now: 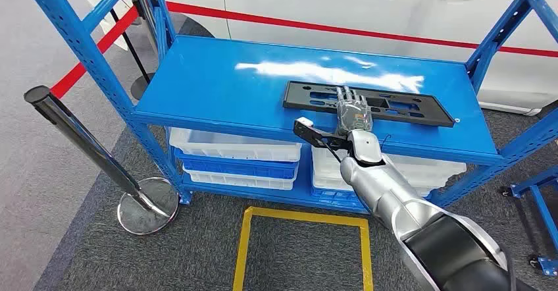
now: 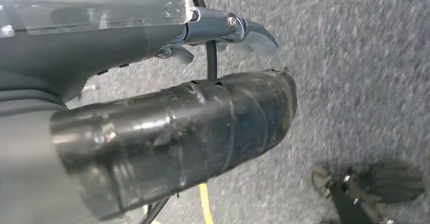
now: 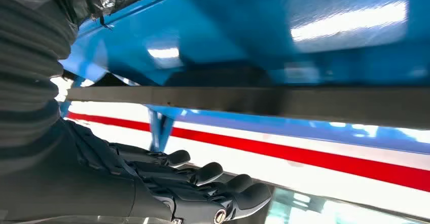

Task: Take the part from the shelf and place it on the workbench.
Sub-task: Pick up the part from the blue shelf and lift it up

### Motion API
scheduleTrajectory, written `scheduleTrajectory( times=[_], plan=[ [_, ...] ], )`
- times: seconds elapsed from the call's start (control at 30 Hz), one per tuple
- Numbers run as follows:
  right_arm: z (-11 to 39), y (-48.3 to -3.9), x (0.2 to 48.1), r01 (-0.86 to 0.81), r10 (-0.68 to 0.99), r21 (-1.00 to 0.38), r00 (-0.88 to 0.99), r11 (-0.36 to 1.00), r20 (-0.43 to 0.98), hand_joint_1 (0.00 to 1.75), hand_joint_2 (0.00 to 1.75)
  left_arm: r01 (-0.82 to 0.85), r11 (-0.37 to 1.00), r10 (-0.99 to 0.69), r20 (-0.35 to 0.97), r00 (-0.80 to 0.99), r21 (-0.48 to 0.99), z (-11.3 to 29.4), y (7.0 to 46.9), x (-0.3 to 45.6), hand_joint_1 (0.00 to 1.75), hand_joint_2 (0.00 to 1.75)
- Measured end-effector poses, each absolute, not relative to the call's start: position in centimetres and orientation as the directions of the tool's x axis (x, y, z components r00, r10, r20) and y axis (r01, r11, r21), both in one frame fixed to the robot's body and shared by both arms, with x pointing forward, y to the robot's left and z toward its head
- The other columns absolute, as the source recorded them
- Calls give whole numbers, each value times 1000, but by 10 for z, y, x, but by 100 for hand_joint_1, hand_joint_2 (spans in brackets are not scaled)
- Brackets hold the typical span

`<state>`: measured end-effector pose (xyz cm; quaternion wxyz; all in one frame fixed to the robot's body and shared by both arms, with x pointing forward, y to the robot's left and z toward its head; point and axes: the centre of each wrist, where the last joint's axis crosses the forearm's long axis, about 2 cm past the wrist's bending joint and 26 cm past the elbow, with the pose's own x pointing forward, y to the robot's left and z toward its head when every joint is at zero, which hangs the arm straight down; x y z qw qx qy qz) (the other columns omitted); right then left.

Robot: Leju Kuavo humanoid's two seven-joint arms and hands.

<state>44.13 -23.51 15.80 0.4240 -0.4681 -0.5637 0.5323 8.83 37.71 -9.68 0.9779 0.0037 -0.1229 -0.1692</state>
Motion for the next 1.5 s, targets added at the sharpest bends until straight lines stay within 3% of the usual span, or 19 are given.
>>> scheduleTrajectory(
  times=[0.27,0.73,0.8,0.87,0.93,1.4,1.5],
  plan=[
    [151,-261,439,90,990,-996,-142,-12,-25,0,175,369,929,-365,200,909,20,-107,324,31,0,0],
    [143,-266,435,71,990,-997,-134,-36,-45,1,175,372,928,-365,222,904,8,-103,315,32,0,0],
    [143,-266,435,64,989,-997,-137,-43,-52,72,175,368,930,-361,221,906,8,-103,316,33,0,0],
    [142,-265,434,51,988,-998,-142,-48,-55,158,175,366,931,-359,219,907,9,-102,317,32,0,0],
    [141,-265,434,39,988,-998,-148,-48,-53,175,175,361,932,-354,219,909,10,-102,317,32,0,0],
    [135,-265,430,22,984,-999,-177,-32,-35,175,175,339,941,-333,233,914,14,-100,320,36,0,0],
    [134,-265,430,20,983,-999,-182,-32,-35,175,175,329,944,-322,237,917,8,-100,320,36,0,131]
  ],
)
